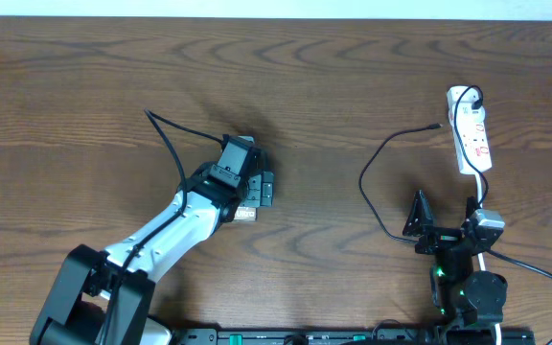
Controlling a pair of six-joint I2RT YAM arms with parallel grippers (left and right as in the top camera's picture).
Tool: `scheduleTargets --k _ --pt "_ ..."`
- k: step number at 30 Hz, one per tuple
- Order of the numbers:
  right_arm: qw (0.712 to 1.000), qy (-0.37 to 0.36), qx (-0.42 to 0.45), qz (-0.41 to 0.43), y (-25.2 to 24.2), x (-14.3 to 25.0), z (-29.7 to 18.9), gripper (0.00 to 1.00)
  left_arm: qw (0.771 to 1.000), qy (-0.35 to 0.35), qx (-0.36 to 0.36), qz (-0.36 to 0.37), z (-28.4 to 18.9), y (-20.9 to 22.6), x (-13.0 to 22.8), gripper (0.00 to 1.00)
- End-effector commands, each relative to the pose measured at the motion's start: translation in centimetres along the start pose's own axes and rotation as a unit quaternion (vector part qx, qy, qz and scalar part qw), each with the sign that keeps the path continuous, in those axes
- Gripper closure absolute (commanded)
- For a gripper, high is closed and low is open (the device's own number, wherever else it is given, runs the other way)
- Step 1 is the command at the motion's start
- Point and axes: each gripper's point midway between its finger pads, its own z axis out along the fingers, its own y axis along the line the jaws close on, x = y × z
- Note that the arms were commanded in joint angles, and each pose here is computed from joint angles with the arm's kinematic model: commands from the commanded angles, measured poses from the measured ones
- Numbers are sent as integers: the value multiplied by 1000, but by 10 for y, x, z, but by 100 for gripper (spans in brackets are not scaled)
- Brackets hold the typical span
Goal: Plug charger to phone and switch on socket
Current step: 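Move the left gripper over the silver phone and lower onto it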
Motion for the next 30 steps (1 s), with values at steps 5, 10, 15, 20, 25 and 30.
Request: scheduleTargets --k 5,10,15,20,25,30 --pt "1000 2 -3 -7 1 1 0 1 999 -5 -46 -6 8 14 -3 2" --pt "1000 2 -3 -7 1 1 0 1 999 -4 -48 -6 9 15 -2 2" --pt "1000 2 -3 -7 1 1 0 1 999 5 -52 -5 16 16 3 2" --pt "1000 2 -3 -6 1 1 0 1 998 22 -60 -24 30 19 12 2" --pt "1000 2 -3 -7 1 1 0 1 996 44 -69 -21 44 23 25 2" --pt "1000 2 -3 -7 1 1 0 1 996 56 -68 -20 48 22 30 2"
